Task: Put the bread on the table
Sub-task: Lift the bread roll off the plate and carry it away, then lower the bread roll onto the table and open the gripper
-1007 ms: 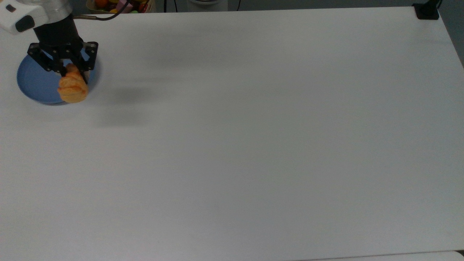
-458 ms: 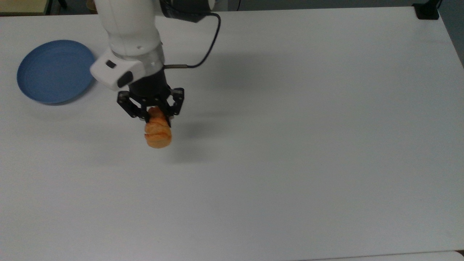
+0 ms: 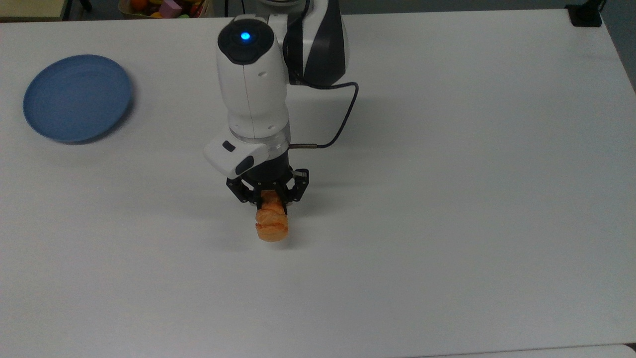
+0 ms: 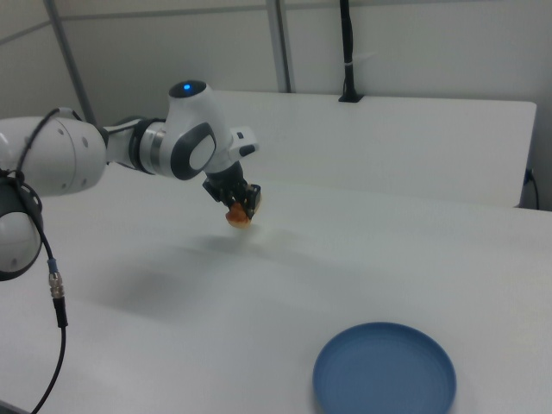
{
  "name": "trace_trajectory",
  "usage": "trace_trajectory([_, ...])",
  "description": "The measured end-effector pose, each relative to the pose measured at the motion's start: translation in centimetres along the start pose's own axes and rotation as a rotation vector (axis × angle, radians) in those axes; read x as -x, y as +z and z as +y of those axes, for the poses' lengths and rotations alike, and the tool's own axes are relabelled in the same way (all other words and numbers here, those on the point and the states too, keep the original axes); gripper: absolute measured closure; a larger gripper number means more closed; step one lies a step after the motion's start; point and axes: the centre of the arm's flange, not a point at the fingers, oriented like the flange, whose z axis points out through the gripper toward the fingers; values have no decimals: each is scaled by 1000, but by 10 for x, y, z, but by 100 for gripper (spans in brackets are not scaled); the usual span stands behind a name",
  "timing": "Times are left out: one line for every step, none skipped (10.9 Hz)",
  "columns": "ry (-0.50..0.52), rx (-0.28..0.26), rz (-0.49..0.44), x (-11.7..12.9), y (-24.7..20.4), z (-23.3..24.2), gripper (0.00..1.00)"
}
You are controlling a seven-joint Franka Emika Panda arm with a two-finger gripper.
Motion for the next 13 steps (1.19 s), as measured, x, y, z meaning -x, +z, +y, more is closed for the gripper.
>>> trace_trajectory([-1, 2, 2, 0, 14, -4, 56])
trace_trajectory([-3, 3, 1, 0, 25, -7, 56])
trace_trajectory([-2, 4, -4, 1, 33, -8, 56])
trace_trajectory([-2, 5, -9, 3, 39, -9, 56])
trace_trajectory([-3, 6, -12, 4, 43, -9, 56])
trace_trajectory([-4, 6, -15, 5, 47, -10, 52])
trace_trajectory([-5, 6, -16, 5, 48, -11, 49])
trace_trajectory([-8, 8, -16, 5, 48, -12, 43])
trace_trajectory([-10, 9, -16, 5, 48, -13, 29])
trace_trajectory([-13, 10, -14, 5, 47, -14, 14])
trace_trajectory([-15, 11, -6, 2, 43, -15, 1])
trace_trajectory([-16, 11, 10, -2, 35, -15, 0])
trace_trajectory([-16, 9, 29, -7, 22, -15, 0])
